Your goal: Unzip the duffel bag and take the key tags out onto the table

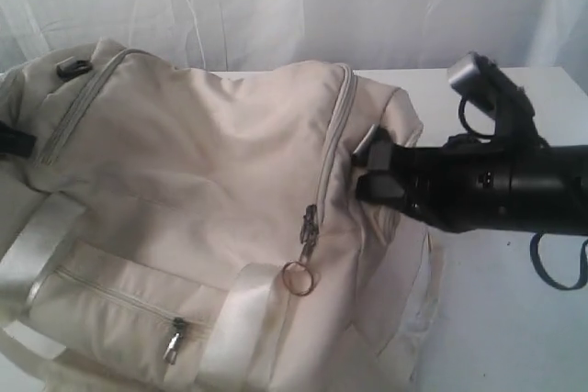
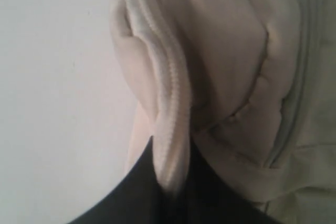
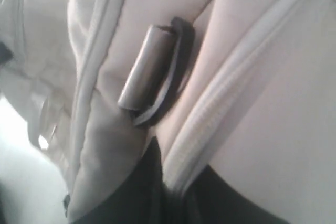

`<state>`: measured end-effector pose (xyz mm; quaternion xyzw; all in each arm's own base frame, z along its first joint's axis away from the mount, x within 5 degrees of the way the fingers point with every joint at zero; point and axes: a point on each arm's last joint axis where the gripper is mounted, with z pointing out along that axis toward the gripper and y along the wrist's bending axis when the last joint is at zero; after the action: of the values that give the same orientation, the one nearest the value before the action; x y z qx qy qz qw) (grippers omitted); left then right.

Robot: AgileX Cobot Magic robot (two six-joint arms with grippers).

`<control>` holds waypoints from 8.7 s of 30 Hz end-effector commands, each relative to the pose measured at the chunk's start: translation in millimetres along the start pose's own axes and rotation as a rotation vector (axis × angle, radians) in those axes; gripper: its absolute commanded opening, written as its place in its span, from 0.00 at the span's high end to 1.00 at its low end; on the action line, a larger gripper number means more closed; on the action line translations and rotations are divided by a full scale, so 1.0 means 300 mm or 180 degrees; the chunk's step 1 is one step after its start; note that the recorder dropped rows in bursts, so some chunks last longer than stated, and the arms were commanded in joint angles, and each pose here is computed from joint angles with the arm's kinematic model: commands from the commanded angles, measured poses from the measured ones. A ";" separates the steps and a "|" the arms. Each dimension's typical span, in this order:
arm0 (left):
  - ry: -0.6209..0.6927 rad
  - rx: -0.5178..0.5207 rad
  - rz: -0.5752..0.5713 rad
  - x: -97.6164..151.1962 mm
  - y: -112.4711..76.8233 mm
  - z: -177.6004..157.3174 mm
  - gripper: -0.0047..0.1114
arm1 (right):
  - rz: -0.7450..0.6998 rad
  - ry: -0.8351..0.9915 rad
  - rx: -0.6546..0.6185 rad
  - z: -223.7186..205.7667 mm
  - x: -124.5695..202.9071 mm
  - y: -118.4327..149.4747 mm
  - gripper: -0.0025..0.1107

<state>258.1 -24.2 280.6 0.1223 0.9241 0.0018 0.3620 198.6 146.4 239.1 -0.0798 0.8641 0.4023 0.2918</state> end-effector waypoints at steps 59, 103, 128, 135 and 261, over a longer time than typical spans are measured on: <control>0.0075 -0.0304 -0.0181 -0.020 0.029 -0.193 0.32 | -0.0791 -0.0118 0.0187 0.031 -0.239 0.055 0.39; 0.0470 -0.1274 0.0131 0.083 0.106 -0.235 0.96 | -0.0712 -0.0364 0.0990 -0.167 -0.336 -0.104 0.98; -0.0517 -0.0868 -0.0504 0.117 0.045 -0.465 0.78 | -0.0904 -0.0287 0.0577 -0.295 -0.283 0.034 0.40; 0.0294 -0.0700 -0.0469 0.170 0.028 -0.425 0.34 | -0.0918 0.0311 0.0299 -0.285 -0.209 0.054 0.40; -0.2170 0.3332 0.1399 0.110 -0.423 -0.261 0.39 | -0.1582 0.1216 -0.0448 -0.231 -0.062 0.150 0.50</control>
<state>151.8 -121.3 312.4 0.4608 0.5835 -0.4058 0.5316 168.0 122.9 312.8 -0.3766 0.8311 0.3560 0.2015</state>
